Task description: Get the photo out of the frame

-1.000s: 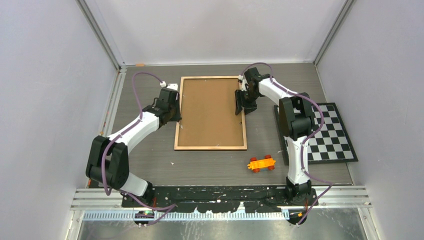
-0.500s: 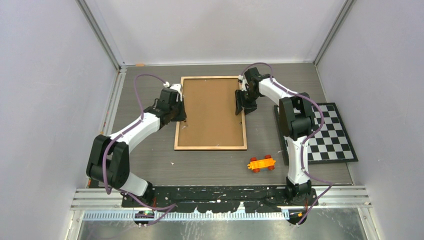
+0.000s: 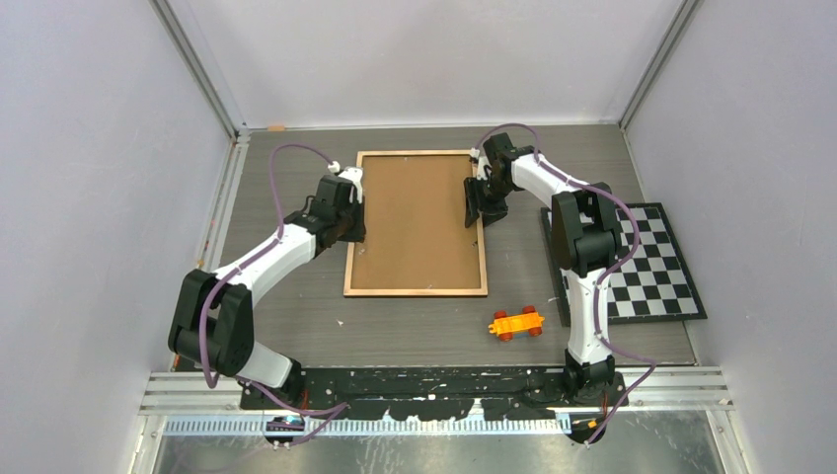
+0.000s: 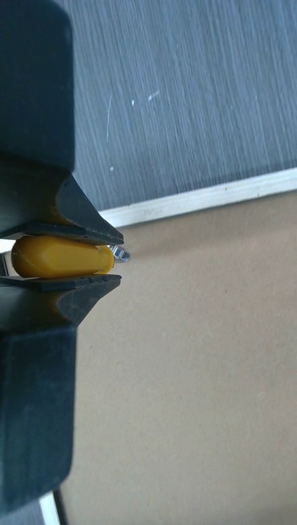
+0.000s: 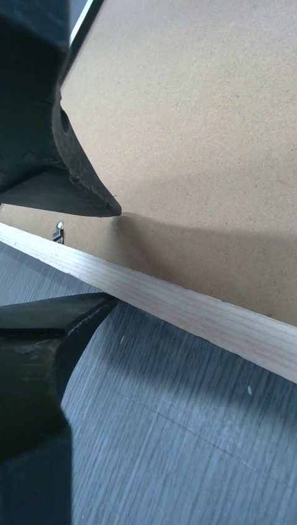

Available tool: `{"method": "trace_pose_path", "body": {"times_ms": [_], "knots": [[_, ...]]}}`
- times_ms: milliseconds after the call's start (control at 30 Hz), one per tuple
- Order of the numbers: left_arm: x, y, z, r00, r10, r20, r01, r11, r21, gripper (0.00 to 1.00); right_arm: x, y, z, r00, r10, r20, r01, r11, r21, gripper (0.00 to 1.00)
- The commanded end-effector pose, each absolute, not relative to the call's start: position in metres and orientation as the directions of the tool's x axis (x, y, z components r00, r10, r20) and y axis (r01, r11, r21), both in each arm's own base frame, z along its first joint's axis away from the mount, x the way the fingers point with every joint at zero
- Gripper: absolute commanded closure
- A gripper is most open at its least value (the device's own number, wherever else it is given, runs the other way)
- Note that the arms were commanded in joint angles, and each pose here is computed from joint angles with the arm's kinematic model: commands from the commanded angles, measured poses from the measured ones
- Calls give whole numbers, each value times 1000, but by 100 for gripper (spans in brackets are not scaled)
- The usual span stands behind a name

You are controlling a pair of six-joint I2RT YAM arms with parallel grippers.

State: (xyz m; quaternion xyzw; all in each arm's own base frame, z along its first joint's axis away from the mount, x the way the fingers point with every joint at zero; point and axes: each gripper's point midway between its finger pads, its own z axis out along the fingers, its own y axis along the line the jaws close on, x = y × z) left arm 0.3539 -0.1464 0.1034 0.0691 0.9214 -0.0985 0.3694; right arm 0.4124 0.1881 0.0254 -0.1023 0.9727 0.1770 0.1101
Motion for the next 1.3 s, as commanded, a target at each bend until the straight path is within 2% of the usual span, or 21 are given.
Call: {"method": "trace_pose_path", "body": {"times_ms": [0, 333, 667, 1267], "knots": [[367, -128, 123, -639, 124, -759, 195, 981, -5, 100, 409, 196, 19, -955, -178, -236, -254, 903, 347, 47], [367, -132, 113, -651, 103, -752, 197, 980, -36, 100, 409, 196, 20, -955, -179, -238, -256, 903, 346, 47], [361, -137, 151, -595, 84, -799, 233, 970, -72, 100, 407, 196, 19, -955, -181, -234, -256, 902, 349, 47], [358, -121, 111, -666, 78, -742, 143, 989, -24, 100, 407, 196, 18, -956, -180, -231, -254, 901, 352, 47]]}}
